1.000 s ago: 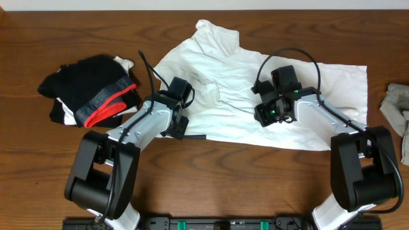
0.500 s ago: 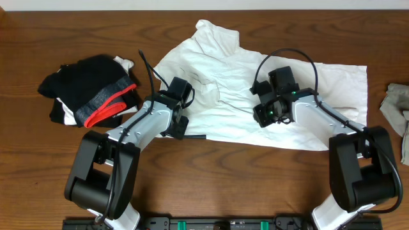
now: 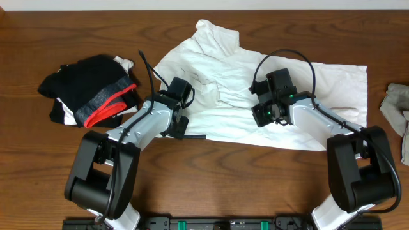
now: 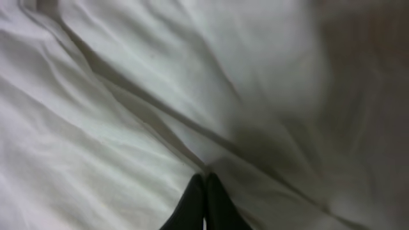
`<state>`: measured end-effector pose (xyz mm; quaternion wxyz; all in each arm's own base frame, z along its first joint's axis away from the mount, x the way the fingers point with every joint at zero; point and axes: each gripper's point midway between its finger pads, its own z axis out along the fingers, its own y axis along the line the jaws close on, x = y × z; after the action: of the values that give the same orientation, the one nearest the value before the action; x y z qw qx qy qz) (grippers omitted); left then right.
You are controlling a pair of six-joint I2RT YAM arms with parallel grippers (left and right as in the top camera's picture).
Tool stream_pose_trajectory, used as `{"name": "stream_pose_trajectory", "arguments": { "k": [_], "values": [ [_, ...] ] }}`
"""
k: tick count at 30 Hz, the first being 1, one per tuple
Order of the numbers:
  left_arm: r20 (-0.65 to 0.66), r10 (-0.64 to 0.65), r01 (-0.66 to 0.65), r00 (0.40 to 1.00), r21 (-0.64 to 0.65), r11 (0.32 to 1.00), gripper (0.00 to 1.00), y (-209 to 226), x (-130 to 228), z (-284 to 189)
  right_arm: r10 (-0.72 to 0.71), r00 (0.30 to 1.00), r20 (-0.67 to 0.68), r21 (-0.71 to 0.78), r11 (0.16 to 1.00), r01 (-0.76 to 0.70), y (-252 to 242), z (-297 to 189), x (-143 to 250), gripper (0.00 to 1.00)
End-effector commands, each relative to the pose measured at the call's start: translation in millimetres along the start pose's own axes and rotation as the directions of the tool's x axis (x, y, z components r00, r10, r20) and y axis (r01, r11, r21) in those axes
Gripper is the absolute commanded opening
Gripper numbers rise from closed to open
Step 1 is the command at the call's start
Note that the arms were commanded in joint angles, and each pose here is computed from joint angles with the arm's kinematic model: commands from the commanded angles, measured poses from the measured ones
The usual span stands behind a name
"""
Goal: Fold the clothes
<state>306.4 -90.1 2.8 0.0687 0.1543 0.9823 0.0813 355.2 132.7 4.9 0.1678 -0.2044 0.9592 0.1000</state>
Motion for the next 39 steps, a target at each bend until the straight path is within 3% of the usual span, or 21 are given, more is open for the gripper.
{"name": "stream_pose_trajectory", "arguments": {
  "k": [1,11,12,14,15,19,26,32,35,39],
  "values": [
    [-0.019,0.003,-0.004,1.000,-0.017,1.000,0.70,3.9,4.5,4.9,0.013,0.999,0.029,0.023,1.000,-0.014,-5.4,-6.2,-5.7,0.01],
    [-0.018,0.003,-0.003,1.000,-0.017,1.000,0.70,3.9,4.4,4.9,0.046,0.981,0.189,0.050,0.997,-0.057,-26.4,-13.2,-42.4,0.01],
    [-0.018,0.003,-0.003,1.000,-0.017,1.000,0.70,3.9,4.4,4.9,0.048,0.978,0.203,0.052,0.997,-0.060,-28.0,-14.1,-45.7,0.02],
    [-0.018,0.003,-0.003,1.000,-0.017,1.000,0.70,3.9,4.4,4.9,0.048,0.975,0.217,0.058,0.996,-0.062,-29.9,-15.0,-48.9,0.27],
    [-0.019,0.003,-0.003,1.000,-0.017,1.000,0.70,3.9,4.5,4.9,0.048,0.975,0.217,0.062,0.996,-0.063,-30.7,-15.1,-48.9,0.31],
    [-0.021,0.004,-0.004,1.000,-0.017,1.000,0.70,3.9,5.2,4.9,0.173,0.963,0.206,0.130,0.971,-0.202,-51.9,-17.1,-40.1,0.34],
    [-0.021,0.004,-0.004,1.000,-0.017,1.000,0.70,4.0,5.2,4.9,0.334,0.926,0.178,-0.004,0.941,-0.339,-56.1,-50.3,-27.8,0.34],
    [-0.014,0.002,-0.003,1.000,-0.017,1.000,0.70,3.9,3.5,4.9,0.442,0.886,0.138,0.018,0.893,-0.449,-61.8,-86.8,-3.0,0.15],
    [-0.005,0.001,-0.001,1.000,-0.016,1.000,0.70,3.7,1.2,4.9,0.480,0.873,0.084,0.025,0.875,-0.483,-59.4,-80.0,10.5,0.05],
    [0.003,-0.001,0.001,1.000,-0.015,1.000,0.70,3.5,-0.9,4.9,0.536,0.844,-0.002,0.040,0.844,-0.535,-57.9,-54.0,31.6,0.01]
  ]
}}
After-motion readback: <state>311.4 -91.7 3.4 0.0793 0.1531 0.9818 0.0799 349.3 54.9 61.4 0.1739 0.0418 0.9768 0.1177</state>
